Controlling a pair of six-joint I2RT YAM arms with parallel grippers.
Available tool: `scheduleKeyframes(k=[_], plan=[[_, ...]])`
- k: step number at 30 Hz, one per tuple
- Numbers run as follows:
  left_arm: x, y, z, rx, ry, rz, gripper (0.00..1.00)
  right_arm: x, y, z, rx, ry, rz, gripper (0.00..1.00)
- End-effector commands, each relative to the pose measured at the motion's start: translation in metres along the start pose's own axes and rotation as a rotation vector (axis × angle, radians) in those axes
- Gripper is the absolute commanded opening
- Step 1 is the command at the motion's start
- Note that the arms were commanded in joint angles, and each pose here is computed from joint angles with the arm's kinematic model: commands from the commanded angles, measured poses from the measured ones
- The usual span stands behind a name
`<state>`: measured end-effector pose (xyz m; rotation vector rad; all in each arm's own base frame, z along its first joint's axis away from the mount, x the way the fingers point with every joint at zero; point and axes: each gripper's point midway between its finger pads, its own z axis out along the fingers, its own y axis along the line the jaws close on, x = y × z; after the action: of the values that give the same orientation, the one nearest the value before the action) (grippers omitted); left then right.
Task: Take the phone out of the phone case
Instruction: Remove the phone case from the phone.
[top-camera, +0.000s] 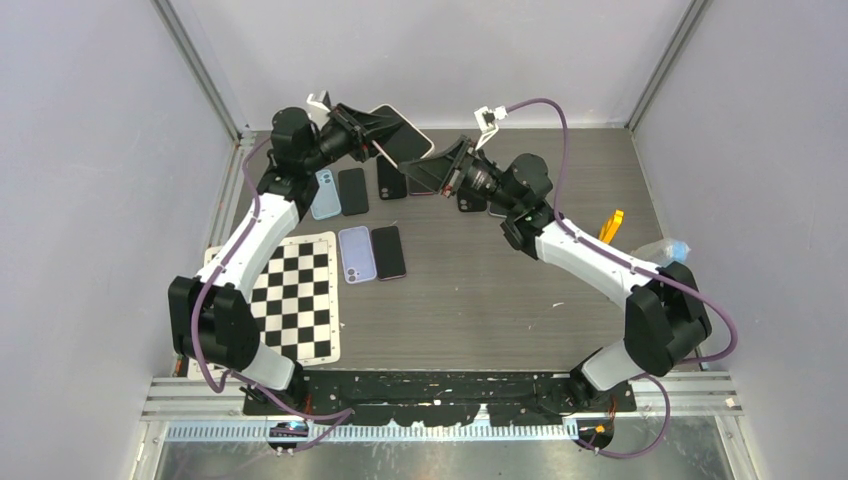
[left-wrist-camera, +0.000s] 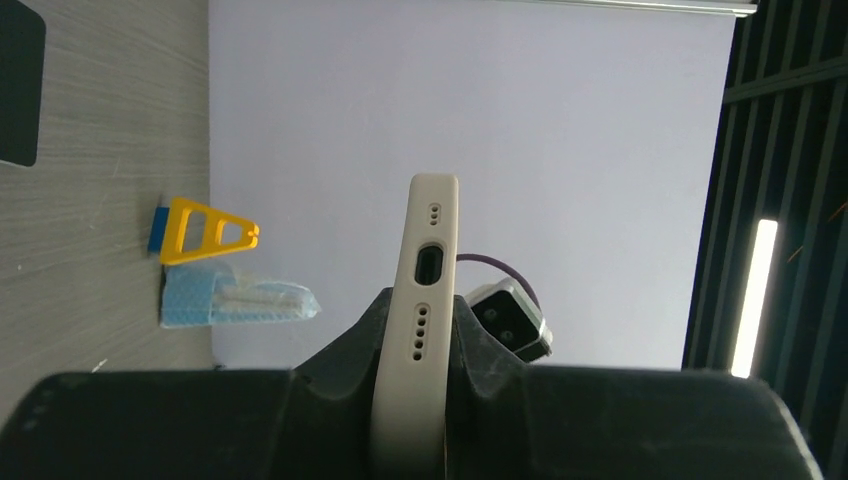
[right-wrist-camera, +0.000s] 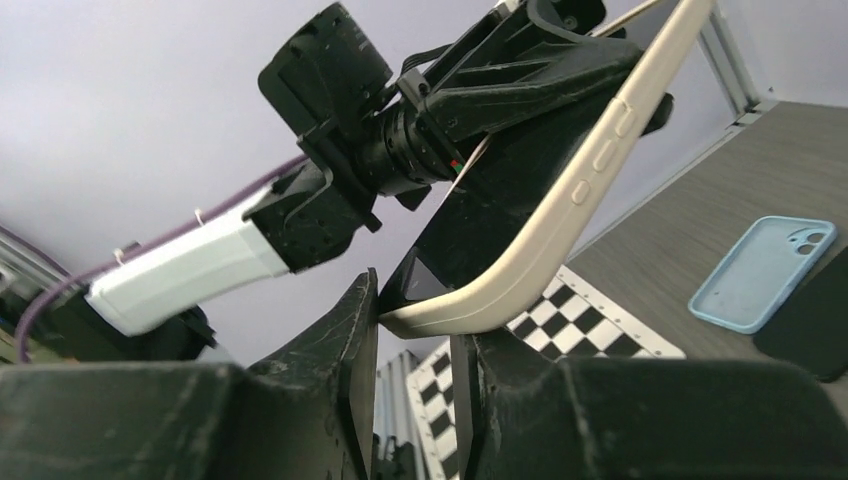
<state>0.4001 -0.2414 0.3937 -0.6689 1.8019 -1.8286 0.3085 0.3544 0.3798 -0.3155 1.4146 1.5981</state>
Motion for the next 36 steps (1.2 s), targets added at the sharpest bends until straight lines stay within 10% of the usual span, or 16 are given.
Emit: scheduleKeyframes(k=[1, 14, 22, 36], plan=[[0.02, -0.005, -0.01, -0.043, 0.053, -0.141, 0.0, 0.034, 0.006, -0.008, -0.075, 0.175, -0.333, 0.19], [0.017, -0.008, -0.014, -0.054, 0.013, -0.077, 0.0, 0.025, -0.018, -0.016, 0.097, 0.115, -0.382, 0.16], [-0.001, -0.026, -0.021, 0.0, -0.045, 0.068, 0.0, 0.017, -0.002, -0.033, 0.083, 0.132, -0.254, 0.61], [0.043, -0.098, -0.078, 0.108, 0.106, 0.88, 0.0, -0.031, 0.046, -0.046, 0.019, 0.131, 0.005, 0.69]])
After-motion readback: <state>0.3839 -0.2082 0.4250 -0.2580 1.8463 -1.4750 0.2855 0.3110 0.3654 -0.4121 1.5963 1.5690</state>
